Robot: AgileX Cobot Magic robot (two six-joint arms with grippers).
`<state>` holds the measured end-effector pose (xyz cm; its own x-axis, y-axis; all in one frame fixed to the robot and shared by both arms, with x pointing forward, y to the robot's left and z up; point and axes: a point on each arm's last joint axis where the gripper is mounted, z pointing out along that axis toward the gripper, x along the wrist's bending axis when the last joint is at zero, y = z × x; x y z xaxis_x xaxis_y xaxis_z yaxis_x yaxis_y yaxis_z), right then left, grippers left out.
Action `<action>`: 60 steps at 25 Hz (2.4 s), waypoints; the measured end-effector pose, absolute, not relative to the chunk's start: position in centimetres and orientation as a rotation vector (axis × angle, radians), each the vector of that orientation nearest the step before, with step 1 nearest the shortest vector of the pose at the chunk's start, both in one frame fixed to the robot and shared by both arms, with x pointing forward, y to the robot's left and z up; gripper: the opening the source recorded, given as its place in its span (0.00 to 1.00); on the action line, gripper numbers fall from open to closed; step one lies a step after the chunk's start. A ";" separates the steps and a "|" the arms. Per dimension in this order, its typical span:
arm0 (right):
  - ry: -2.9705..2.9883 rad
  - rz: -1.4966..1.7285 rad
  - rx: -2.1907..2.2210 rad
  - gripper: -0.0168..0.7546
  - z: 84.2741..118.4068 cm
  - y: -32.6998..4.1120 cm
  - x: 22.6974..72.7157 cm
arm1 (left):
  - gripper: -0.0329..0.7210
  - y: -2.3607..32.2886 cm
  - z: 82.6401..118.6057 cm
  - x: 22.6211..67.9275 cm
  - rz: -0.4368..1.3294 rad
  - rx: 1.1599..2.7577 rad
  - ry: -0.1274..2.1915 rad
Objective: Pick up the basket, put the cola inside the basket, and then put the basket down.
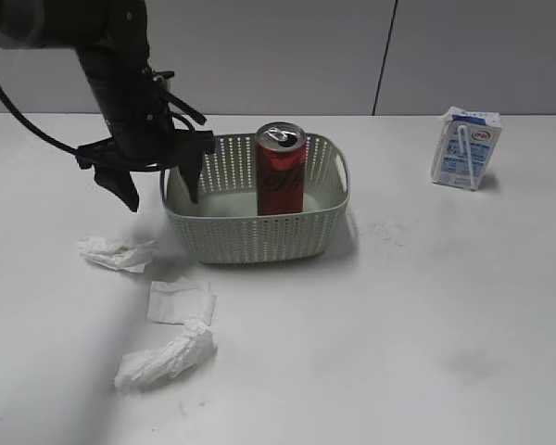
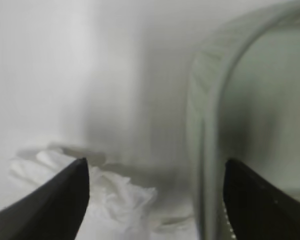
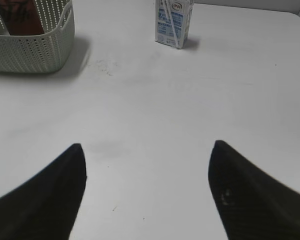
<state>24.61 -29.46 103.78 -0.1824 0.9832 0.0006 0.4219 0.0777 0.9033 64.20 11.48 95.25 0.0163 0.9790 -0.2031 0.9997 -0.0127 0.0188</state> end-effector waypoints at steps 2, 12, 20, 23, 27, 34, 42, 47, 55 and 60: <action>1.689 1.070 1.405 0.76 103.8 -29.5 24.6 | 0.88 12.5 96.0 64.1 -0.173 2.166 2.103; 1.687 1.071 1.404 0.76 103.8 -29.5 24.6 | 0.79 19.2 105.0 63.6 0.083 2.080 2.020; 1.687 1.071 1.402 0.76 103.8 -29.5 24.6 | 0.78 20.0 113.2 59.0 0.168 2.010 1.794; 1.687 1.071 1.402 0.76 103.8 -29.5 24.6 | 0.77 20.8 114.3 55.8 0.183 2.016 1.770; 1.687 1.071 1.402 0.76 103.8 -29.5 24.6 | 0.76 22.7 113.4 51.1 0.246 2.086 1.807; 1.687 1.071 1.402 0.75 103.8 -29.5 24.6 | 0.76 25.3 110.7 41.9 0.277 2.111 1.817; 1.687 1.071 1.402 0.72 103.8 -29.5 24.6 | 0.76 27.5 106.5 34.9 0.455 2.017 1.720; 1.688 1.071 1.401 0.71 103.8 -29.5 24.6 | 0.76 28.3 105.1 31.8 0.536 1.935 1.647; 1.688 1.070 1.401 0.71 103.8 -29.5 24.6 | 0.76 29.1 106.6 28.4 0.696 1.752 1.480; 1.688 1.070 1.401 0.71 103.8 -29.5 24.6 | 0.76 29.6 107.0 26.4 0.763 1.665 1.400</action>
<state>24.63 -29.47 103.82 -0.1826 0.9832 -0.0023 0.4174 0.0796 0.9052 26.41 29.64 107.05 0.2008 0.9783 -0.0513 0.4873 -0.0543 0.8716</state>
